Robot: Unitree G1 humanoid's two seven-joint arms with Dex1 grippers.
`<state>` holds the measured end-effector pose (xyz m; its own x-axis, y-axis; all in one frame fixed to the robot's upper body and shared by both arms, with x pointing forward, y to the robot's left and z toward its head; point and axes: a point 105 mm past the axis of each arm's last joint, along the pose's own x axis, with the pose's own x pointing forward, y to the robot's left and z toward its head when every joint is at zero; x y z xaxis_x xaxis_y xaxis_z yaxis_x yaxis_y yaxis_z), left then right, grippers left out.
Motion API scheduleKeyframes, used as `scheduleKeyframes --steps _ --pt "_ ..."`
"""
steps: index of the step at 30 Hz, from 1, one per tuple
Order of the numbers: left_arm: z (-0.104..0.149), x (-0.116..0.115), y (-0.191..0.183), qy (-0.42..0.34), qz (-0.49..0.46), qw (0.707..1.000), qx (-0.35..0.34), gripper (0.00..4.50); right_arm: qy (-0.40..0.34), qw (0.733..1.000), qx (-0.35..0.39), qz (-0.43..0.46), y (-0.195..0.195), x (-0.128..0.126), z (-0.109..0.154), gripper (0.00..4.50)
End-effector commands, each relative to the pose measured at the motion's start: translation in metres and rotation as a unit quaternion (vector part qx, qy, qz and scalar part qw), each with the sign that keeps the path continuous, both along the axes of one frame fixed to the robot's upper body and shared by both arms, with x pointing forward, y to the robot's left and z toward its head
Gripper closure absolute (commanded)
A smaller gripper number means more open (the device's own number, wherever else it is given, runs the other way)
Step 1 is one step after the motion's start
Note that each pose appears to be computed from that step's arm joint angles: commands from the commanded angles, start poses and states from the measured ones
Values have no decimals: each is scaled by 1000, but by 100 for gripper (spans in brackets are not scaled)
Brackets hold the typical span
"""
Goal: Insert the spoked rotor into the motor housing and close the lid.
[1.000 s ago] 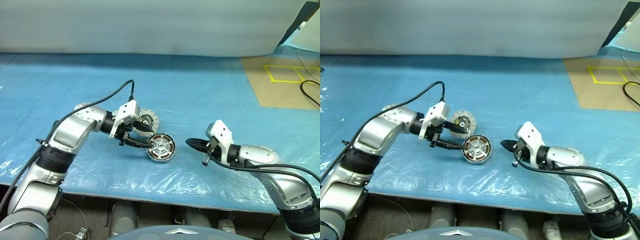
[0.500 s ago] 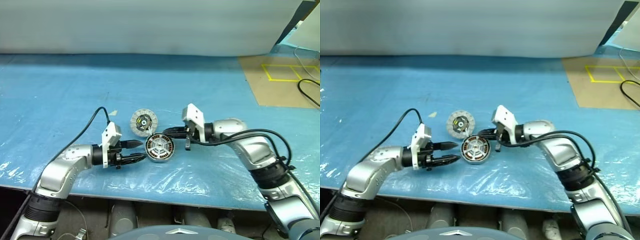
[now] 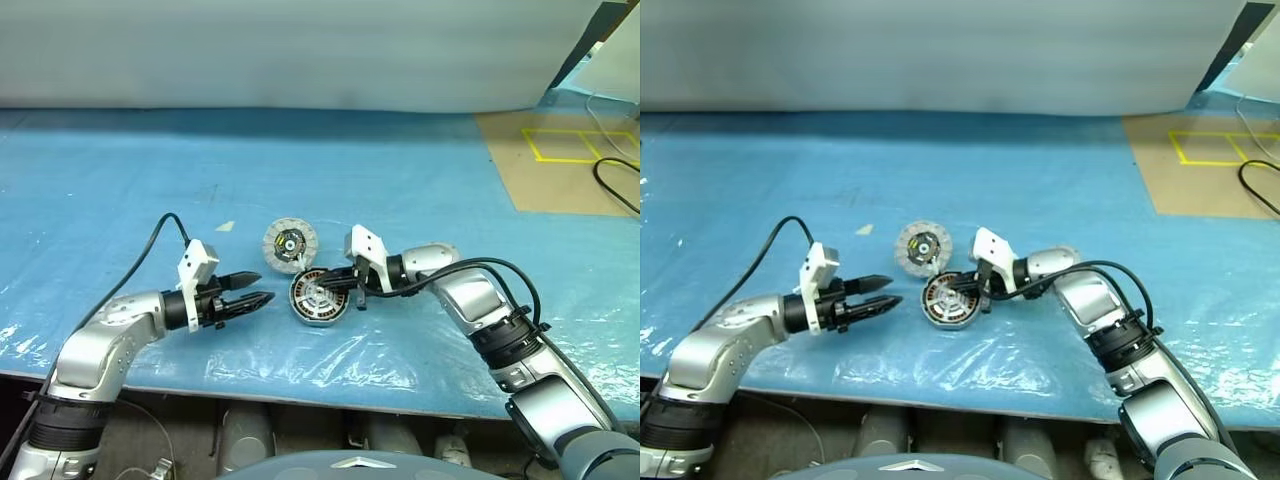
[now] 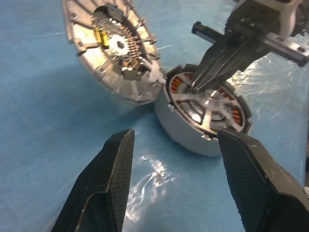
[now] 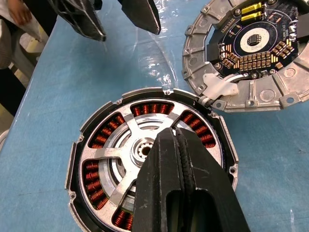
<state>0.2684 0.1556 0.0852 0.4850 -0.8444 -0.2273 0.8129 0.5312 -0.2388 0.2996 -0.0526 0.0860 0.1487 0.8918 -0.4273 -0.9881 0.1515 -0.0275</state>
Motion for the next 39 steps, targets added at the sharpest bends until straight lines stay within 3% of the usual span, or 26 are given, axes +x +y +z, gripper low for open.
scheduleKeyframes --steps 1,8,13,17,23,32,39 --pt "6 13 11 -14 30 999 -11 161 -16 998 56 0 1 0 37 450" --pt "-4 46 19 6 80 996 -50 161 -35 995 93 -14 -16 -8 84 450" --pt "-8 69 13 22 88 993 -74 161 -36 995 81 -43 -33 -17 86 450" --pt "-7 91 4 24 93 990 -101 248 -26 994 76 -76 -44 -20 80 450" --pt "-9 113 -19 28 76 991 -110 447 -26 991 71 -107 -46 -24 74 450" --pt "5 113 -48 48 -5 985 -168 447 -27 989 56 -133 -54 -24 69 450" --pt "20 99 -74 18 -113 985 -129 447 -33 989 47 -135 -54 -24 67 450"
